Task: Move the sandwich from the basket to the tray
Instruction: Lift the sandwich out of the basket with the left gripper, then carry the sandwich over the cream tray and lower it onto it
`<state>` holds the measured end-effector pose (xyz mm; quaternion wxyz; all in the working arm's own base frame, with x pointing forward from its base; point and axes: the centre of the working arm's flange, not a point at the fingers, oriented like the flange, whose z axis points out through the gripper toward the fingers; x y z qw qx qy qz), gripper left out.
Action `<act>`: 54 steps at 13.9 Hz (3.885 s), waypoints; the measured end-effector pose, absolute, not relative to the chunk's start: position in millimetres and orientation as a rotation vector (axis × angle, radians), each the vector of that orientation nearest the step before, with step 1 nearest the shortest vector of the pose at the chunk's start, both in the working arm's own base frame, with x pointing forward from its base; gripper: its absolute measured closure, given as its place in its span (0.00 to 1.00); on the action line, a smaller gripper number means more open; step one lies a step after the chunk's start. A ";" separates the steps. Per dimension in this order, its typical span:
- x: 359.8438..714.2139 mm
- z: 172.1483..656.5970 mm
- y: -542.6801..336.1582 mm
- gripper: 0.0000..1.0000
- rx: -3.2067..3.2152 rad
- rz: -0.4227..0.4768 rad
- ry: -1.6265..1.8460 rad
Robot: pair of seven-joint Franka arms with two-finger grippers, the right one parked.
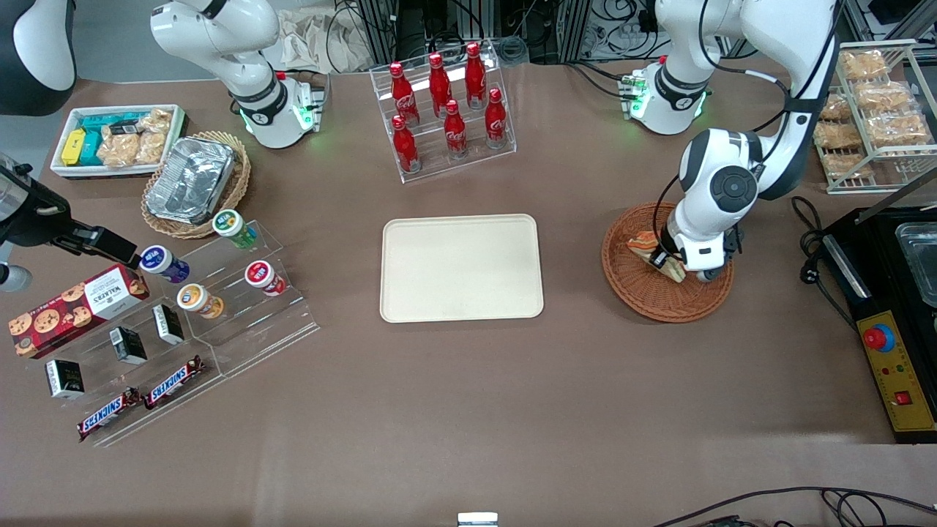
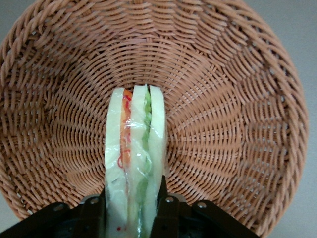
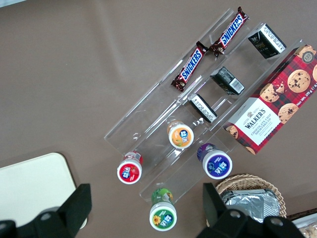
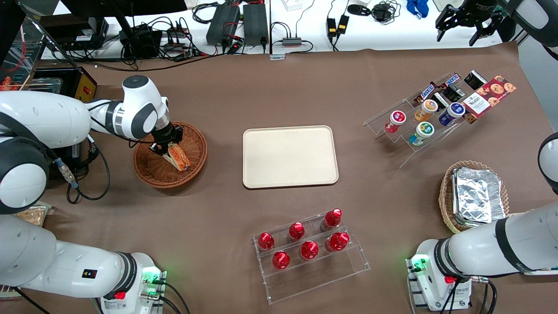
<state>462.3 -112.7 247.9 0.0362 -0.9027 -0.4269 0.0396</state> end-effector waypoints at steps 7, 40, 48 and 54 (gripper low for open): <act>450.9 378.8 -145.4 0.80 -2.812 0.181 -1.056; 384.4 225.5 -414.1 0.74 -3.184 -0.075 0.289; 423.7 288.4 -406.6 0.00 -3.166 -0.194 0.099; 478.2 459.7 -362.8 0.00 -3.037 -0.266 -0.133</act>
